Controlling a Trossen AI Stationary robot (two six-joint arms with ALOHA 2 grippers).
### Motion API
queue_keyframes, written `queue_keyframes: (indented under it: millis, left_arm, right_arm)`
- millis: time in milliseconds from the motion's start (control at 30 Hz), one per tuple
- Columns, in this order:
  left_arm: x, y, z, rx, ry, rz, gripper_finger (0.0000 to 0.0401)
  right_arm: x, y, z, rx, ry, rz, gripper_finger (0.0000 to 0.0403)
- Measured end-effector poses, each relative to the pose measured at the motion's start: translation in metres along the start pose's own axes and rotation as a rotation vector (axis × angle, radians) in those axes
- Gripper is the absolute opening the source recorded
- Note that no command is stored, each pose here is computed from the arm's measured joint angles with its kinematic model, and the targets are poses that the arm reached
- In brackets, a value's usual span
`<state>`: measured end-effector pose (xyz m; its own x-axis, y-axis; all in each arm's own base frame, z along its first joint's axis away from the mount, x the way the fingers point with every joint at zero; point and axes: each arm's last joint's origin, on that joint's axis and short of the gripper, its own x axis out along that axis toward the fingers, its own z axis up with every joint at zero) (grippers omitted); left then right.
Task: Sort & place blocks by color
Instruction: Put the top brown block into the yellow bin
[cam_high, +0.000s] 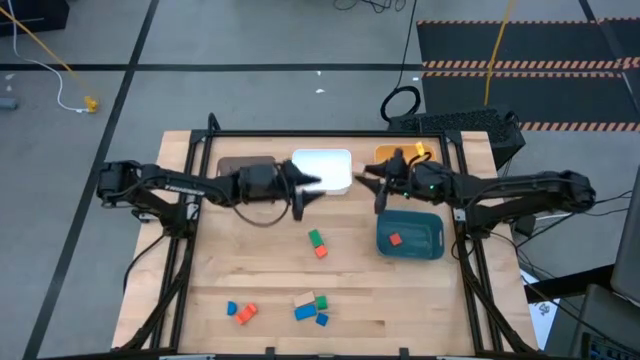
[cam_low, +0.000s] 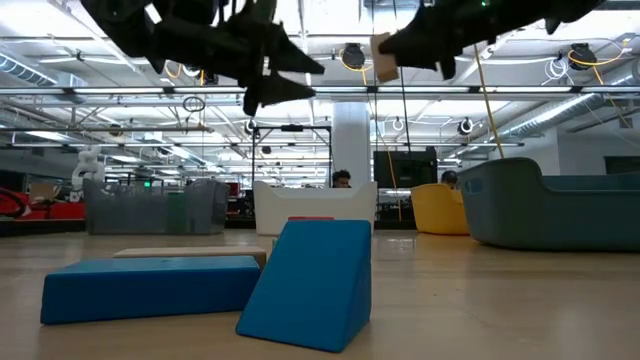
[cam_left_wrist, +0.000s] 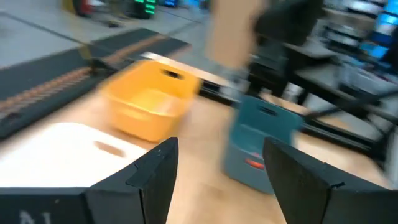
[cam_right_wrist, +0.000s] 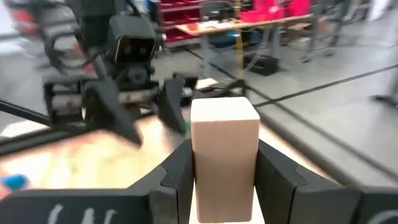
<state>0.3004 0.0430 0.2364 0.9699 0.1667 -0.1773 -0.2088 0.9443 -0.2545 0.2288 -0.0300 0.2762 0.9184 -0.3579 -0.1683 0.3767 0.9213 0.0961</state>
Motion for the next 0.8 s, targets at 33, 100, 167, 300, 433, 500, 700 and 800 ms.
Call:
queue_keyframes:
  millis: [33, 100, 167, 300, 433, 500, 700, 800]
  left_arm:
    - [-0.001, 0.007, 0.003, 0.001, -0.012, 0.026, 0.0234]
    - [-0.002, 0.021, 0.010, 0.016, -0.041, 0.071, 0.0234]
    - [-0.005, 0.037, 0.014, 0.048, -0.045, 0.124, 0.0234]
    - [-0.013, 0.065, 0.027, 0.210, -0.079, 0.226, 0.0234]
    - [-0.022, 0.087, 0.041, 0.347, -0.147, 0.316, 0.0234]
    - [-0.030, 0.096, 0.052, 0.395, -0.213, 0.362, 0.0234]
    - [-0.056, 0.108, 0.107, 0.477, -0.479, 0.468, 0.0234]
    - [-0.071, 0.114, 0.138, 0.483, -0.579, 0.521, 0.0234]
  right_arm:
    - [-0.003, -0.004, 0.002, -0.024, 0.000, -0.030, 0.0112]
    - [-0.008, -0.012, 0.004, -0.068, 0.010, -0.087, 0.0112]
    - [-0.011, -0.021, 0.004, -0.110, 0.032, -0.143, 0.0112]
    - [-0.016, -0.039, -0.002, -0.165, 0.125, -0.306, 0.0112]
    - [-0.018, -0.058, -0.013, -0.159, 0.219, -0.518, 0.0112]
    - [-0.019, -0.067, -0.014, -0.107, 0.218, -0.569, 0.0112]
    - [-0.026, -0.099, -0.020, 0.116, 0.248, -0.734, 0.0112]
    - [-0.031, -0.113, -0.028, 0.314, 0.300, -0.733, 0.0112]
